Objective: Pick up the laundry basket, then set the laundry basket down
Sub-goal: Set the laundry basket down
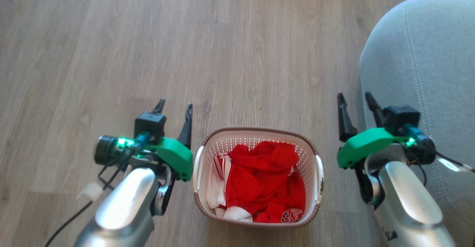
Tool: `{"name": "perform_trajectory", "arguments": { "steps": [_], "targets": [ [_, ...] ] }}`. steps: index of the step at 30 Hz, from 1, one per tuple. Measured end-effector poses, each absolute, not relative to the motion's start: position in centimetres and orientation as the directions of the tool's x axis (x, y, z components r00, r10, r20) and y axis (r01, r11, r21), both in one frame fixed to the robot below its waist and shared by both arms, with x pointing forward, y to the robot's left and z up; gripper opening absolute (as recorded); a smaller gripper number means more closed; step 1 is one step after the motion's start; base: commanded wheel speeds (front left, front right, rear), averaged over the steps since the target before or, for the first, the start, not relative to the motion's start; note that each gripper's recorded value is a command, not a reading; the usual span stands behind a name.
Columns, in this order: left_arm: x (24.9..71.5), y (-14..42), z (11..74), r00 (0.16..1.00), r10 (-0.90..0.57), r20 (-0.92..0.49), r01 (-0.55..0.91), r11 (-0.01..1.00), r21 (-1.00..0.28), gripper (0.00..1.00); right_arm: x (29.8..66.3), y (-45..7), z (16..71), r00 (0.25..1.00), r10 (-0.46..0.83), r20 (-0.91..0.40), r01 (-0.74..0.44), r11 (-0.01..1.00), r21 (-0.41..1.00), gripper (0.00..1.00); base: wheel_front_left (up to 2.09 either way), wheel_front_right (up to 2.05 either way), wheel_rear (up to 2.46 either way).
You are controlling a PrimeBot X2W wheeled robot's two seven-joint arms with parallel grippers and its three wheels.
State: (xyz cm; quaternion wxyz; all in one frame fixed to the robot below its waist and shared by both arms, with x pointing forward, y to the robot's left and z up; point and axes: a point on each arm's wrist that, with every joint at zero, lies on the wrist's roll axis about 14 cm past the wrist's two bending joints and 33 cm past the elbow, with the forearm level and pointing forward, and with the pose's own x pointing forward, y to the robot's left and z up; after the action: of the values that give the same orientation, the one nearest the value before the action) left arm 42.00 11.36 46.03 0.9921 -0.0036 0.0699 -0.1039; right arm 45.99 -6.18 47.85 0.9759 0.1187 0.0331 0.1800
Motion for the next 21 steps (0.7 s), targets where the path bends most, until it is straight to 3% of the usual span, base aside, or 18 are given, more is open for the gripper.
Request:
{"name": "perform_trajectory", "arguments": {
  "steps": [6, 14, 21],
  "targets": [
    [41.4, 13.5, 50.4, 0.993, -0.116, 0.020, 0.117, 0.993, -0.022, 1.00, 45.2, -7.2, 52.4, 0.938, 0.323, 0.124, -0.344, 0.905, 0.250, 1.00, 0.00, 0.00, 0.00],
    [39.3, 14.2, 53.7, 0.985, -0.088, 0.147, 0.093, 0.995, -0.025, 1.00, 43.4, -8.6, 55.2, 0.935, 0.280, 0.218, -0.331, 0.910, 0.251, 1.00, 0.00, 0.00, 0.00],
    [37.1, 14.0, 53.1, 0.985, -0.104, 0.140, 0.110, 0.993, -0.038, 1.00, 41.8, -10.6, 55.1, 0.949, 0.223, 0.221, -0.283, 0.913, 0.294, 1.00, 0.00, 0.00, 0.00]
  ]
}}
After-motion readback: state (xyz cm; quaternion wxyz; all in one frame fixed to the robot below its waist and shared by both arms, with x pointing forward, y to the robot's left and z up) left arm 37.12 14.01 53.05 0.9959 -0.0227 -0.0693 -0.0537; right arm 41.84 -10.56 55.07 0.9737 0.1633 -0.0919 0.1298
